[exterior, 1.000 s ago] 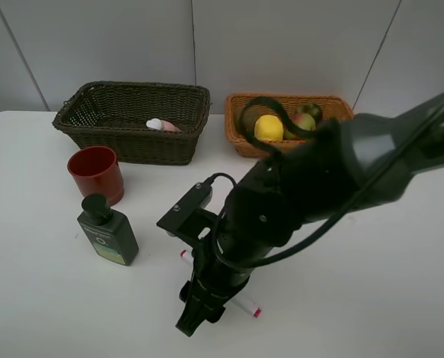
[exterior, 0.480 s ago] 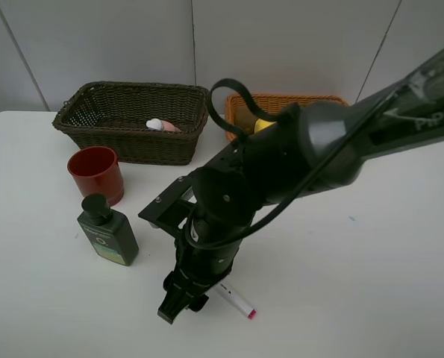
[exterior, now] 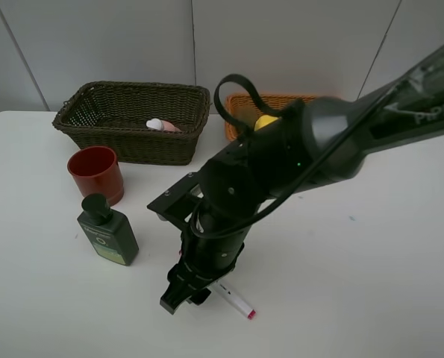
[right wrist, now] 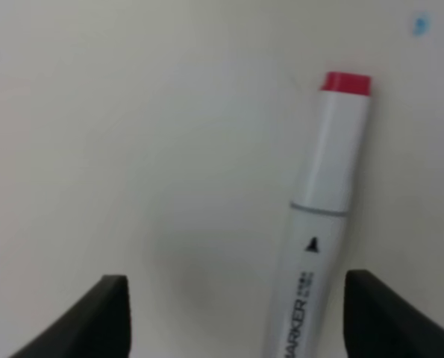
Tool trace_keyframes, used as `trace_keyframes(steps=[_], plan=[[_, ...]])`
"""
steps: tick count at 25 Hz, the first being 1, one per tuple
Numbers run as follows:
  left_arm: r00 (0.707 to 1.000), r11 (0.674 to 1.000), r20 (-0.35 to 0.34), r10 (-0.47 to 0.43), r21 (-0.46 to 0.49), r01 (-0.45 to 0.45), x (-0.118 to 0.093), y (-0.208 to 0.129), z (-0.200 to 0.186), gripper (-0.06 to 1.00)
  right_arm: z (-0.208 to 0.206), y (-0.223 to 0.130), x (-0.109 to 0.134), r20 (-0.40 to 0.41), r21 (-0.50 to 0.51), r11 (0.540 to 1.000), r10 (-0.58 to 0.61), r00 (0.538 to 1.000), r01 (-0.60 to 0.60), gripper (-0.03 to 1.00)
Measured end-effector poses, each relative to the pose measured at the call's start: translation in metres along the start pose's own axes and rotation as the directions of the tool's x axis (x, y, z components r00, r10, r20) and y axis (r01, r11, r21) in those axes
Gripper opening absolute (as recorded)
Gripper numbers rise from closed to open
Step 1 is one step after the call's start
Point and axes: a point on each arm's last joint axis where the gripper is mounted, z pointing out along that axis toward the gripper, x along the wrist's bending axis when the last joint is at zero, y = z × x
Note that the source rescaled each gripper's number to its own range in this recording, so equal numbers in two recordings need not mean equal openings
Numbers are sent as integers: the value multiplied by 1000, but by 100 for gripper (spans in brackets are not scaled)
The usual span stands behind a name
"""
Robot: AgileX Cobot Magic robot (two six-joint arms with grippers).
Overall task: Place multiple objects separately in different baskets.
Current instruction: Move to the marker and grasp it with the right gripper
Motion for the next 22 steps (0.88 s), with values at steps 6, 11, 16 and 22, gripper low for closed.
trace_keyframes(steps=[6,11,16,22], plan=[[1000,1000,0,0,0,0,0,0,0,100,6,-2,-8,-7,21,999,49,999,-49,58],[1000,1000,0,0,0,0,0,0,0,100,6,-2,-7,-12,26,998,58,998,-58,58],[1000,1000,0,0,0,0,0,0,0,100,7,-3,-10,-22,32,996,88,996,-88,58],[1000,1000,0,0,0,0,0,0,0,100,7,-3,-11,-31,38,994,108,994,-106,58]])
